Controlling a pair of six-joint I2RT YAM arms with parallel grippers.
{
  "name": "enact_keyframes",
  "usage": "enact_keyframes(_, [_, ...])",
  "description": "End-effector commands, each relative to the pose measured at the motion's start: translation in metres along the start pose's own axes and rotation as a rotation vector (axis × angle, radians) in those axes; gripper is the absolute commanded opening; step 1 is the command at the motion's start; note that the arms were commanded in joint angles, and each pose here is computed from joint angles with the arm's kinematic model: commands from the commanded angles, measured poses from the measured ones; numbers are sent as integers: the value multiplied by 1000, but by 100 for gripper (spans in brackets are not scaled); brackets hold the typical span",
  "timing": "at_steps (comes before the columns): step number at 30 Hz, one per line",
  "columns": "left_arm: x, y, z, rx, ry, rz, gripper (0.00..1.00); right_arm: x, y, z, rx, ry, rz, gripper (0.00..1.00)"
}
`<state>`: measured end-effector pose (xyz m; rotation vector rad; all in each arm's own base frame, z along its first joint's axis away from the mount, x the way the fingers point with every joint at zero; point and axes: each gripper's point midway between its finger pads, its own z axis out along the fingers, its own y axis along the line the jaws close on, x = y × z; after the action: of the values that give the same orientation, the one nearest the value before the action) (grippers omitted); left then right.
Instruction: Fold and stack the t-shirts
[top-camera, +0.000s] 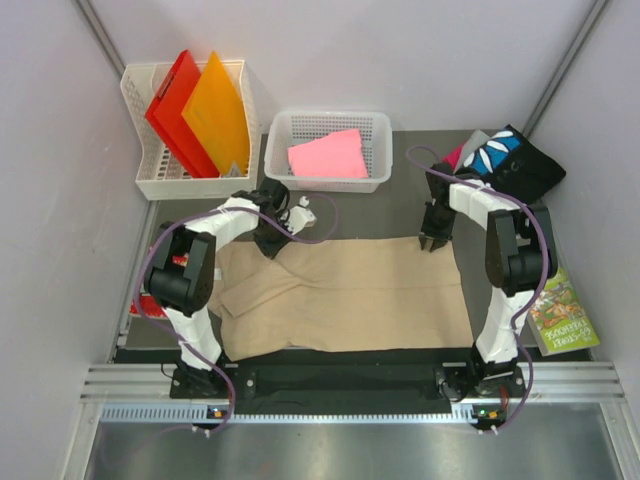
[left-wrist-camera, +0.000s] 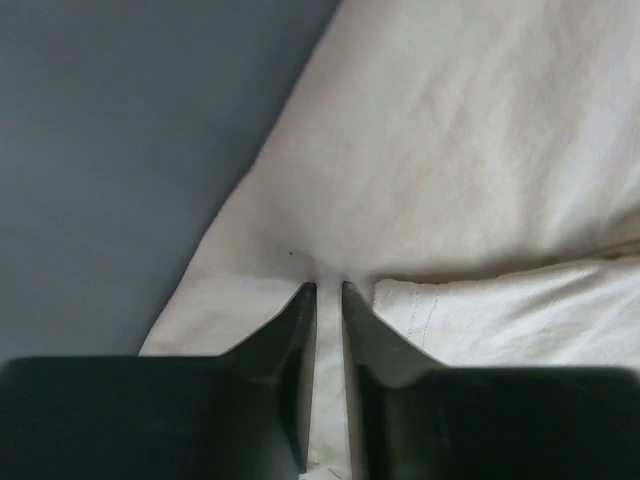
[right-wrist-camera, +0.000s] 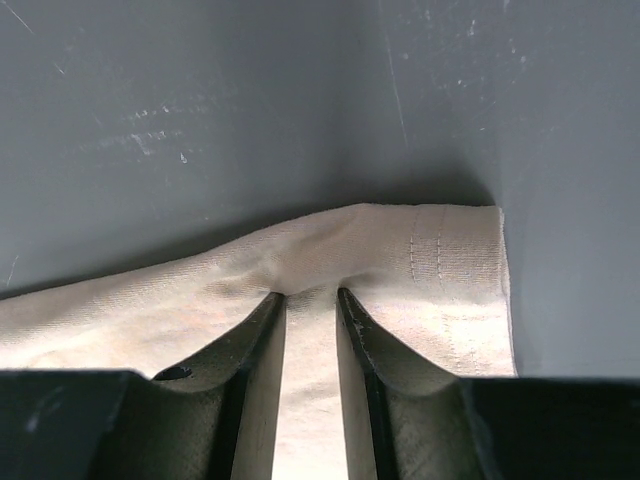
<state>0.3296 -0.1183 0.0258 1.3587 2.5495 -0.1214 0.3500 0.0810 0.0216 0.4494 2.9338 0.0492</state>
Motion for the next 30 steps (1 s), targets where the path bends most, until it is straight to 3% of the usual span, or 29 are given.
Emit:
enact_keyframes(1, [-18,5,-10,4,-51,-14,8,-21,14,-7,-46,-77,-11,26])
enact_keyframes(3, [-18,4,-15,1,-58,-14,1,-23,14,-8,-40,-80,-12,26])
enact_keyframes(19, [-1,-14,-21,39,-34,-17,1,-35,19,-23,-55,-110,-5,25])
enact_keyframes(23, [3,-18,-16,65,-12,-20,11,-32,18,-23,-51,-106,-5,26])
enact_keyframes(30, [1,-22,-12,91,-7,-17,19,-27,15,-22,-49,-100,-2,26])
